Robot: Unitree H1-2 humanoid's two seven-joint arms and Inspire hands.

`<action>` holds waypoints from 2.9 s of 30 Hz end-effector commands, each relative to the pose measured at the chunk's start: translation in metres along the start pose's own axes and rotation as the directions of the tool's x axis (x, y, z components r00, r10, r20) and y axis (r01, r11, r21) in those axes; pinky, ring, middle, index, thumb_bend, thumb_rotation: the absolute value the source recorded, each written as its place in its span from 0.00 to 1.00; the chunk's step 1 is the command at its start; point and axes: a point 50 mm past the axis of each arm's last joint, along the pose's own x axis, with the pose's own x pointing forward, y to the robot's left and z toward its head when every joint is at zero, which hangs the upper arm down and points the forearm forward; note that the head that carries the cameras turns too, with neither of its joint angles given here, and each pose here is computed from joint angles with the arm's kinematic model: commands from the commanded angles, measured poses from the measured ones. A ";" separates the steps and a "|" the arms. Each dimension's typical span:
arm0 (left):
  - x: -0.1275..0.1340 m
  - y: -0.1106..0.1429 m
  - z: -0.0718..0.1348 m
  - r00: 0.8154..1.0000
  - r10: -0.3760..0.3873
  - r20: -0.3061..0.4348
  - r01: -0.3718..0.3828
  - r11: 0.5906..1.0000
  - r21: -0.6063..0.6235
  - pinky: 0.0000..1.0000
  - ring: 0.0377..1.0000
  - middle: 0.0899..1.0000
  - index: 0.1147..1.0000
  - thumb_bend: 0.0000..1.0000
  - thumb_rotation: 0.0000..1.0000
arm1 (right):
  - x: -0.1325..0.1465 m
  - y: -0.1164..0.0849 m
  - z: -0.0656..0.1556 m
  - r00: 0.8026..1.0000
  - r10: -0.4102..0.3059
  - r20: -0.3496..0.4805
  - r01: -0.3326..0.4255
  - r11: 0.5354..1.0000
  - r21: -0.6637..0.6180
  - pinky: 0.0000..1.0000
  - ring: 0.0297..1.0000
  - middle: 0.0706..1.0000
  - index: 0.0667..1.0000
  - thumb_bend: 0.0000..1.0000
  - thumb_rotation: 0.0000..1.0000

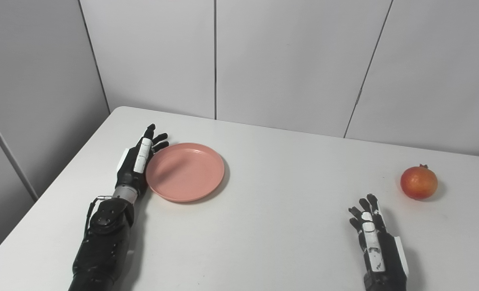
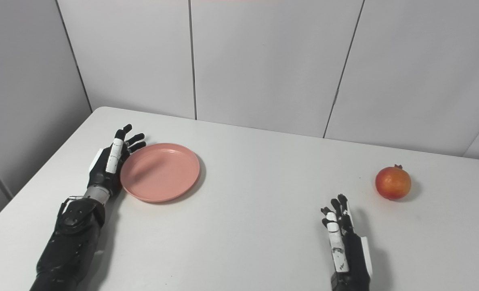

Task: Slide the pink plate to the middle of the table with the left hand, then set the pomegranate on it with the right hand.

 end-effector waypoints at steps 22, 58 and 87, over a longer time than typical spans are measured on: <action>0.007 -0.030 0.014 0.992 -0.125 -0.012 0.124 0.991 -0.058 0.85 0.86 0.86 0.97 1.00 0.93 | 0.001 0.034 -0.003 0.998 0.004 -0.056 -0.004 1.000 0.003 0.89 0.89 0.94 0.97 0.62 0.84; 0.006 -0.092 0.003 0.988 -0.147 -0.039 0.143 0.986 -0.084 0.79 0.81 0.81 0.92 1.00 0.92 | 0.002 0.052 0.001 0.999 0.005 -0.044 -0.005 1.000 -0.013 0.87 0.89 0.95 0.97 0.62 0.87; -0.001 -0.113 0.013 0.988 -0.151 0.033 0.154 0.981 -0.118 0.75 0.79 0.77 0.91 1.00 0.93 | 0.004 0.072 -0.001 0.998 -0.008 -0.060 0.007 1.000 -0.007 0.87 0.87 0.93 0.97 0.60 0.85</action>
